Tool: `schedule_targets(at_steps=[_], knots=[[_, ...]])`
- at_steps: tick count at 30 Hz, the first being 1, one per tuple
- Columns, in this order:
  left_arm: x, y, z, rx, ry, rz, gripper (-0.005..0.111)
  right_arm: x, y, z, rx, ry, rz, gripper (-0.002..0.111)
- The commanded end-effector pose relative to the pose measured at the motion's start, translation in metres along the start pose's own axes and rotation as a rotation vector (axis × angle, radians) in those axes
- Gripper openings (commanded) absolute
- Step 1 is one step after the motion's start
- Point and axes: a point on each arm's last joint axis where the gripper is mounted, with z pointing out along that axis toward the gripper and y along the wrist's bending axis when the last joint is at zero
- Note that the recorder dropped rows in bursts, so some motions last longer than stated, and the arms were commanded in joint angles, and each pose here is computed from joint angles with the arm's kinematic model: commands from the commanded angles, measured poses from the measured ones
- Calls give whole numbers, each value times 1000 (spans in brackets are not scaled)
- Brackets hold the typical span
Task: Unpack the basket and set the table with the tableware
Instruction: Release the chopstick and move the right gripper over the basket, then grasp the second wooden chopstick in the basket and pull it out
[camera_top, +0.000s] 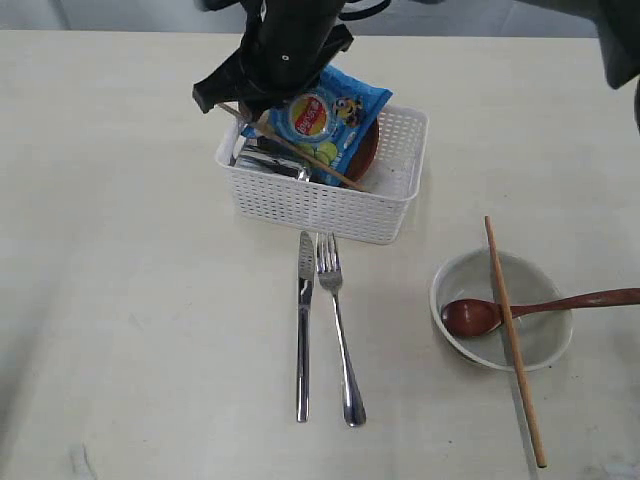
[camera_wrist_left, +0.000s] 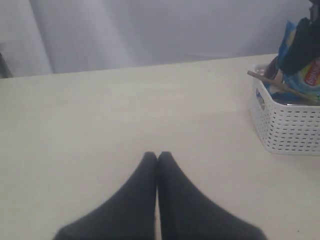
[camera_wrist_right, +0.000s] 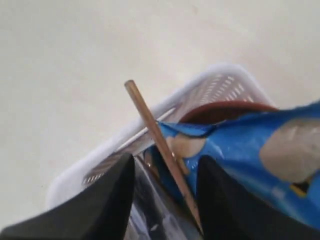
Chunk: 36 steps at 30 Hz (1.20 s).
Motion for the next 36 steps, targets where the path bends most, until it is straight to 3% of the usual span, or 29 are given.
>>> schedule_targets(at_steps=[1,14,21,28,36], knots=[[0,0,0,4,-5,-3,0,0,7,11,17,3,-154,40],[0,0,0,4,-5,-3,0,6,9,37,42,31,-214,38],[0,0,0,4,-5,-3,0,6,7,36,58,34,-249,0],[0,0,0,4,-5,-3,0,4,19,17,47,44,-409,0],[0,0,0,4,-5,-3,0,-3,41,-38,74,12,-622,0]])
